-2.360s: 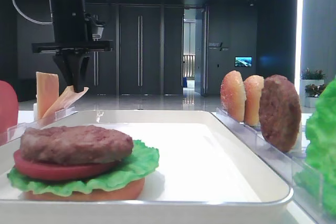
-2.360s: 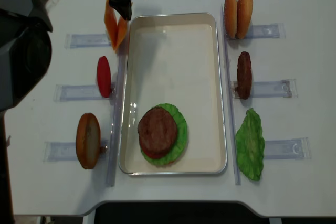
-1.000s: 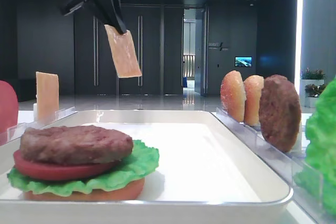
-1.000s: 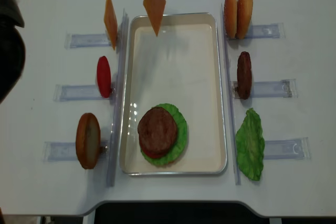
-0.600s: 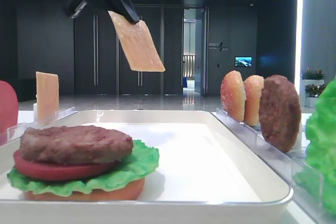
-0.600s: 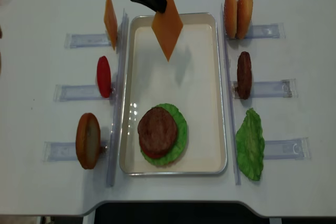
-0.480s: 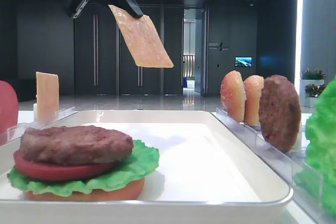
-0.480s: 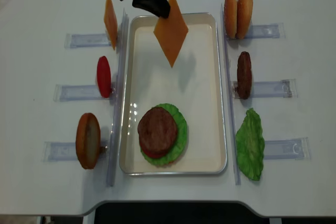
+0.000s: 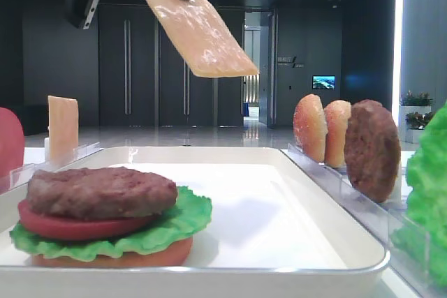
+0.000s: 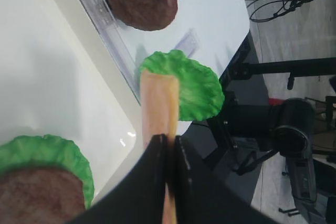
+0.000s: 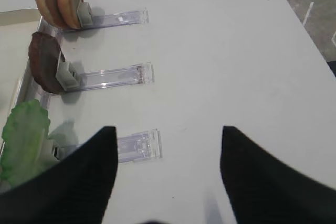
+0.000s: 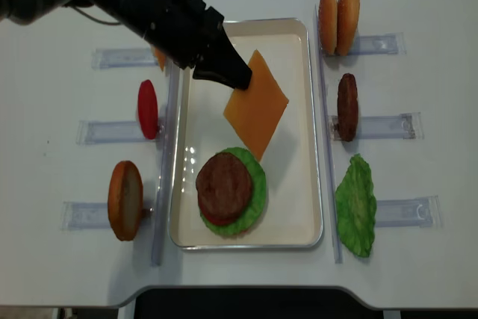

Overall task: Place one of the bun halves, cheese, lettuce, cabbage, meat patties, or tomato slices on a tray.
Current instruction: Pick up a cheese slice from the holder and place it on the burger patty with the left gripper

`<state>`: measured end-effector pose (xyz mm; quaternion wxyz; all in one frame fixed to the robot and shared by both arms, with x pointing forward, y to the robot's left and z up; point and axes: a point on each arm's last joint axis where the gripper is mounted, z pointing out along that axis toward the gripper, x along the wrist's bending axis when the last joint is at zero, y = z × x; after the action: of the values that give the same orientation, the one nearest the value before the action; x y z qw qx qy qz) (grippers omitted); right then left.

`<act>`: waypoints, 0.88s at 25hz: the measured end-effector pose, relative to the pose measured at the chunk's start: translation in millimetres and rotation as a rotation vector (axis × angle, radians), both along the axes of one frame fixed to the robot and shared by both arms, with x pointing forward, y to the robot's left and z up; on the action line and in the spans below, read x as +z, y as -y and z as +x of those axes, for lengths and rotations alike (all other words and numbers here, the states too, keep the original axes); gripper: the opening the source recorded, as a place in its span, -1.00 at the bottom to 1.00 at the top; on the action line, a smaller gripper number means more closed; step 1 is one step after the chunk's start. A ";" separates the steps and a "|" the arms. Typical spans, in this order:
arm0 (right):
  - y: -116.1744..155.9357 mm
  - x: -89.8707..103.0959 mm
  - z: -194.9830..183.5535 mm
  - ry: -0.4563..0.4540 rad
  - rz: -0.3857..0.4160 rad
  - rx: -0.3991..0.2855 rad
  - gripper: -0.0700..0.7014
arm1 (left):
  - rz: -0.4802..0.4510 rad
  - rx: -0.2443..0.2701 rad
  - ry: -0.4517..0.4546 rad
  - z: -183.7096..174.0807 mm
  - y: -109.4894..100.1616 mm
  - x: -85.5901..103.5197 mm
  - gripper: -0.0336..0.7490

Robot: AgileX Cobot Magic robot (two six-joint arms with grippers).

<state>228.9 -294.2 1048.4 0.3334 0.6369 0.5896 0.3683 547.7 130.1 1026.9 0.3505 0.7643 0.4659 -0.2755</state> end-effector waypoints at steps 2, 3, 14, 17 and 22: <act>0.0 0.0 0.0 0.000 0.000 0.000 0.25 | -0.016 0.029 0.011 -8.6 -2.3 -1.4 -0.87; 0.0 0.0 0.0 0.000 0.000 0.000 0.25 | -0.021 0.042 0.017 -12.7 -3.7 -2.4 -0.87; 0.0 0.0 0.0 0.000 0.000 0.000 0.25 | -0.094 0.118 0.035 -62.1 -17.0 -19.4 -0.87; 0.0 0.0 0.0 0.000 0.000 0.000 0.25 | -0.094 0.117 0.025 -72.5 -20.0 -28.5 -0.87; 0.0 0.0 0.0 0.000 0.000 0.000 0.25 | -0.095 0.114 0.029 -80.1 -22.3 -37.5 -0.87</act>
<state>228.9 -294.2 1048.4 0.3334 0.6369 0.5896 0.3683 467.7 152.4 989.3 0.4083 0.7228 0.4900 -0.2660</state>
